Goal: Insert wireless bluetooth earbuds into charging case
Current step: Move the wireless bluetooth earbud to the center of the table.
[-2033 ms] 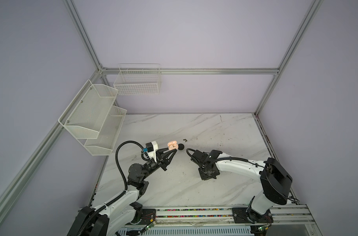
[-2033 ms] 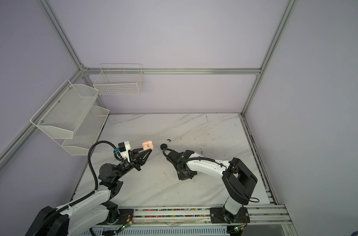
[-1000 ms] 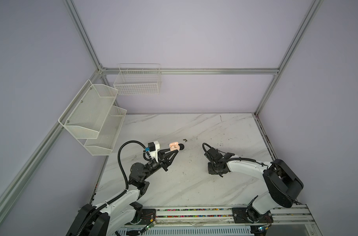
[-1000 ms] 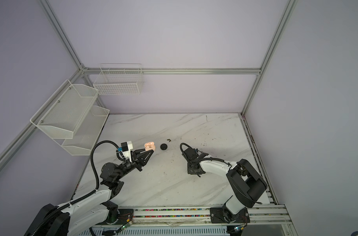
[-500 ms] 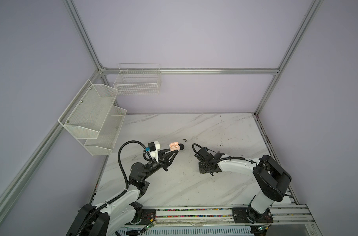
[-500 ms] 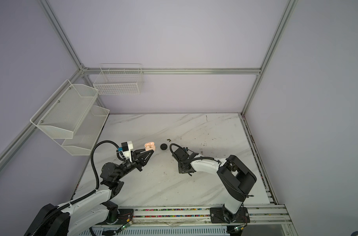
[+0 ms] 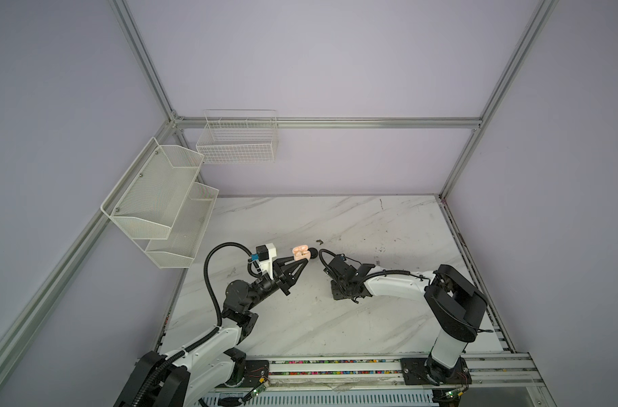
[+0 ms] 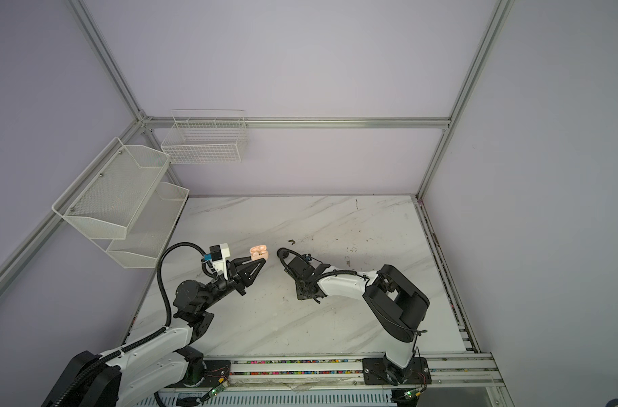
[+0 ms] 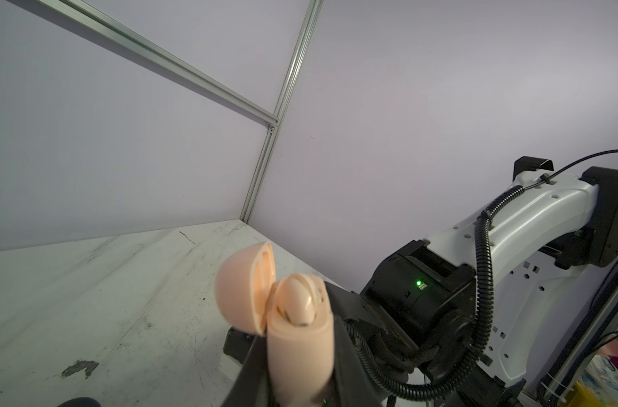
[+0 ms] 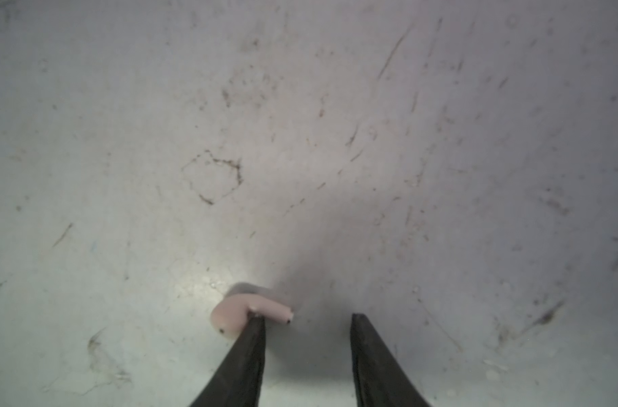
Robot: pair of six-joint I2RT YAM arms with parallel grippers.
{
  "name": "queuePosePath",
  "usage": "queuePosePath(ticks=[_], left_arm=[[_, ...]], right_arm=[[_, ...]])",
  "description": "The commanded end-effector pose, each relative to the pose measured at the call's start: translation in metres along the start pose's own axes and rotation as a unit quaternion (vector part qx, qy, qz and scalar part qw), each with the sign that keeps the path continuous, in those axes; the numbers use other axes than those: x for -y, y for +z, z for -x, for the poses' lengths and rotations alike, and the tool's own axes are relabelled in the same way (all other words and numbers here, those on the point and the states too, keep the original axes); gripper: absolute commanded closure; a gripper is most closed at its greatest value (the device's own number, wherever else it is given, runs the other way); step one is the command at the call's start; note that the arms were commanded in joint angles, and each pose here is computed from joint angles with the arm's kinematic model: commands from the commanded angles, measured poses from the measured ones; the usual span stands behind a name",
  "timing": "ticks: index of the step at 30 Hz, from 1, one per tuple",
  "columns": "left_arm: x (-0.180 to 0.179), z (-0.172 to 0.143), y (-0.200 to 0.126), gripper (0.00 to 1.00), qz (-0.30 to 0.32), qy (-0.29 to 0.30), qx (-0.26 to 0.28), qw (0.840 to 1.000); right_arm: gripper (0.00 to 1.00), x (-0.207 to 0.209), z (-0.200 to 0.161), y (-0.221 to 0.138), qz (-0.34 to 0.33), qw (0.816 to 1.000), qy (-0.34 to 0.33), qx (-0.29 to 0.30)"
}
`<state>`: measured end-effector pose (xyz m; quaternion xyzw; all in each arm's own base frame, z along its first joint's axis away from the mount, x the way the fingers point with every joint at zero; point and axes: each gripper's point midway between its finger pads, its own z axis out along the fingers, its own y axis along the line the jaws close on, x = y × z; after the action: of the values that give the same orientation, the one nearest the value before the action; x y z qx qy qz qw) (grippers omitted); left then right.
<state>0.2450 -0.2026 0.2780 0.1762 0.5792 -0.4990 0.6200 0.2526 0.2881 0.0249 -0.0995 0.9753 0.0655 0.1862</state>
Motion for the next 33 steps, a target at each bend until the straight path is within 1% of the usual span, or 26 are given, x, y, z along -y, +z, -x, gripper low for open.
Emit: queuePosePath(ticks=[1,4,7,9,12,16,24,28,33], left_arm=[[0.009,0.017,0.004,1.00,-0.013,0.011,0.024,1.000],[0.010,0.018,0.003,1.00,-0.014,0.012,0.025,1.000],[0.009,0.018,0.002,1.00,-0.010,0.011,0.026,1.000],[0.010,0.020,0.000,1.00,-0.007,0.010,0.029,1.000],[0.009,0.020,-0.003,1.00,-0.001,0.009,0.029,1.000],[0.009,0.020,-0.004,1.00,0.005,0.010,0.030,0.999],[0.009,0.020,-0.007,1.00,0.008,0.007,0.029,1.000],[0.009,0.020,-0.007,1.00,0.008,0.006,0.028,1.000],[0.009,0.020,-0.007,1.00,0.010,0.007,0.029,1.000]], right_arm=[[0.57,-0.007,-0.006,0.002,0.000,1.000,-0.008,-0.015],[0.57,-0.014,0.004,-0.008,0.008,0.999,-0.031,-0.004],[0.60,-0.019,0.007,-0.016,0.020,0.996,-0.082,-0.006],[0.61,-0.018,0.010,-0.017,0.020,0.994,-0.111,-0.002],[0.64,-0.027,0.015,-0.011,0.032,0.989,-0.141,0.002],[0.65,-0.034,0.016,0.000,0.038,0.987,-0.155,0.000],[0.66,-0.032,0.018,0.012,0.021,0.984,-0.179,0.002],[0.69,-0.028,0.021,0.014,0.008,0.983,-0.181,0.007],[0.73,-0.025,0.013,0.015,0.009,0.985,-0.175,-0.006]])
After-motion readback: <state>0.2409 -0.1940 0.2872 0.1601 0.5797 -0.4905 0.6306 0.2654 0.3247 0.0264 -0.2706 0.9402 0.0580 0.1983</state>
